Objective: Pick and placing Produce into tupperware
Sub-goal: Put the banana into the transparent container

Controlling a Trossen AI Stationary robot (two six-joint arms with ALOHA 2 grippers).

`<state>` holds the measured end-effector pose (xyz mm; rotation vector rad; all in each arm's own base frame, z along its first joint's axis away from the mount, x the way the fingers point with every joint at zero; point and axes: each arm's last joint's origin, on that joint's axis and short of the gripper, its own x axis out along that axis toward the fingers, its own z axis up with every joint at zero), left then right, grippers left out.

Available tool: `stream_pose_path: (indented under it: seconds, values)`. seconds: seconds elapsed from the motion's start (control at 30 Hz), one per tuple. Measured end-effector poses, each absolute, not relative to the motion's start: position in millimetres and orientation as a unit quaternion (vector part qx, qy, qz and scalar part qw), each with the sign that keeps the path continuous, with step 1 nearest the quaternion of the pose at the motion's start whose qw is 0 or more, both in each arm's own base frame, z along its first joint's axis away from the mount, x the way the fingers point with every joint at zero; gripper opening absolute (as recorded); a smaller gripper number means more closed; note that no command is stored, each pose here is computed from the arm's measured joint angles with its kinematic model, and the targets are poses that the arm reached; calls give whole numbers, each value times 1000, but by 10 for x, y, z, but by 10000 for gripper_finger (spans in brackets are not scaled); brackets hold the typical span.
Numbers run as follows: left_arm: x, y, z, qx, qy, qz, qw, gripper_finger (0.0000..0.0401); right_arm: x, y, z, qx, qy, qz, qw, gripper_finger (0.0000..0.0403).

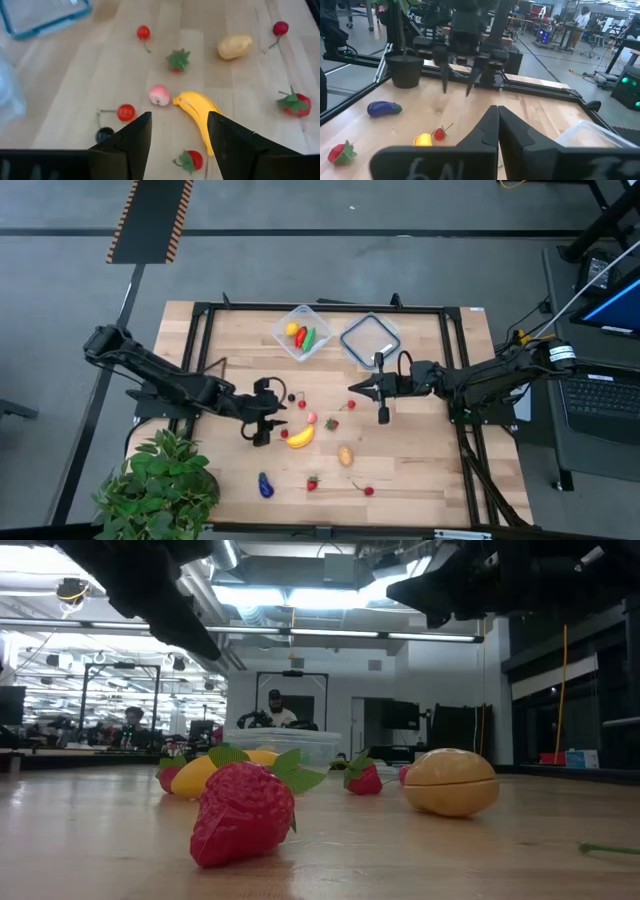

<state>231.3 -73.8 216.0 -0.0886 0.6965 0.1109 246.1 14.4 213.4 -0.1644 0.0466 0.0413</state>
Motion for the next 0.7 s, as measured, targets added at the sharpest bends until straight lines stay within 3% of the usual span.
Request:
stream_pose_path:
  seconds: [0.2, 0.4, 0.7]
  values:
    - [2568, -877, 2179, -33, 370, 53, 927, 185, 2465, 50, 2133, -65, 25, 3, 998, 21]
    - [2772, -1056, 2153, -33, 394, 50, 917, 185, 2463, 61, 2131, -52, 24, 61, 996, 13]
    - [2997, -1322, 2096, -7, 423, 67, 903, 185, 2463, 62, 2122, -38, 29, 62, 997, 18]
